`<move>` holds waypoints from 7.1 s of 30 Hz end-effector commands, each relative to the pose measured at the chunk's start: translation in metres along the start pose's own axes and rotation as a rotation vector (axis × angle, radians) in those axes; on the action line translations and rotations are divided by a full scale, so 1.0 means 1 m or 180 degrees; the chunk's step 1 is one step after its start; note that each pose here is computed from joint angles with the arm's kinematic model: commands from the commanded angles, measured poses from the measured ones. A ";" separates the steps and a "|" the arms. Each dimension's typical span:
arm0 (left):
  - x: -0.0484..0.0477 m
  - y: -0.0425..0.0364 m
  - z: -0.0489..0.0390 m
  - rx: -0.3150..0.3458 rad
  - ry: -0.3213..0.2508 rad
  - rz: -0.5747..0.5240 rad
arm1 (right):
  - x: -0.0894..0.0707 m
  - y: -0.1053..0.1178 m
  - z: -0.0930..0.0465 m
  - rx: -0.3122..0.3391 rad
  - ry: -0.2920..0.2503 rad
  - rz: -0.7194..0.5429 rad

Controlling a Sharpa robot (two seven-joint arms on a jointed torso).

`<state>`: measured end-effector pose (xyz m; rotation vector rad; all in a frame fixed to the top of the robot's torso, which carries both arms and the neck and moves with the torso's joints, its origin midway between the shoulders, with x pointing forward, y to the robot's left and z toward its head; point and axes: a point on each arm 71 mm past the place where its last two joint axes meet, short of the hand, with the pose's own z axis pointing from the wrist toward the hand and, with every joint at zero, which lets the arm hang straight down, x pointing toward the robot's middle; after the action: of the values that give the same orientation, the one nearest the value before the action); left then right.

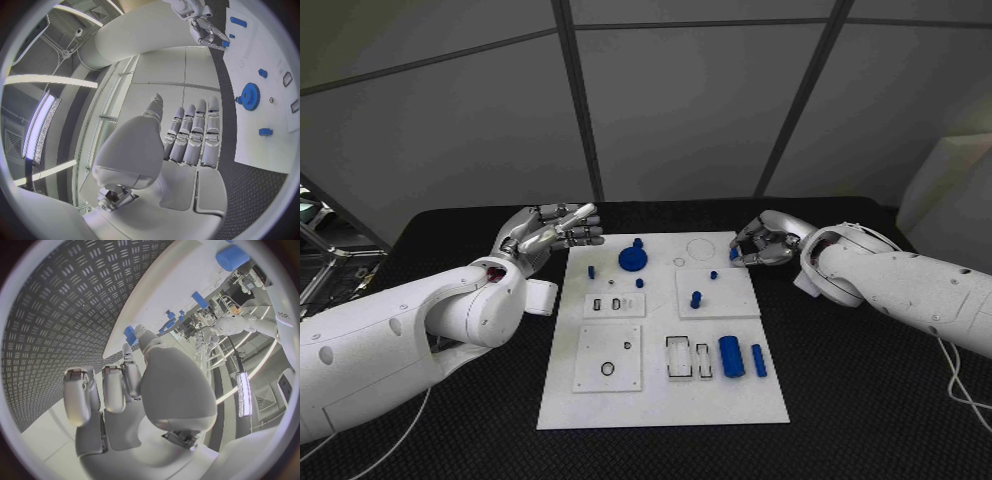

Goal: Assemble the parts on the task board

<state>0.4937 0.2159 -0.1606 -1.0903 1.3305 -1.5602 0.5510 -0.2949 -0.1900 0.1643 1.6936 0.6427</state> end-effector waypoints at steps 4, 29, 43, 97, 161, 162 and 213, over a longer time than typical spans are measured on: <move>0.0017 -0.0012 0.0006 0.0027 0.0041 -0.0003 | 0.002 0.002 0.002 -0.0014 0.0063 -0.0048; 0.0006 -0.0011 0.0007 0.0028 0.0026 0.0003 | -0.002 0.004 0.005 -0.0035 -0.0169 -0.0075; -0.0030 -0.0013 -0.0001 0.0021 0.0006 0.0014 | 0.005 0.055 -0.011 -0.0126 -0.0402 0.0055; 0.0007 0.0013 0.0059 -0.0006 0.0029 0.0000 | 0.135 0.206 0.007 -0.0657 0.0416 -0.0487; -0.0020 0.0019 0.0061 -0.0023 0.0019 0.0004 | 0.135 0.200 0.010 -0.0594 0.0353 -0.0543; -0.0019 0.0019 0.0061 -0.0023 0.0020 0.0004 | 0.135 0.200 0.010 -0.0601 0.0339 -0.0536; 0.0162 0.0189 0.0383 -0.1759 0.1017 0.3385 | 0.009 0.108 -0.036 -0.0761 -0.0105 0.0916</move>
<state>0.5251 0.1833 -0.1700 -0.3432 2.0612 -0.7531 0.4886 -0.2116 -0.1431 0.2275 1.5719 1.0334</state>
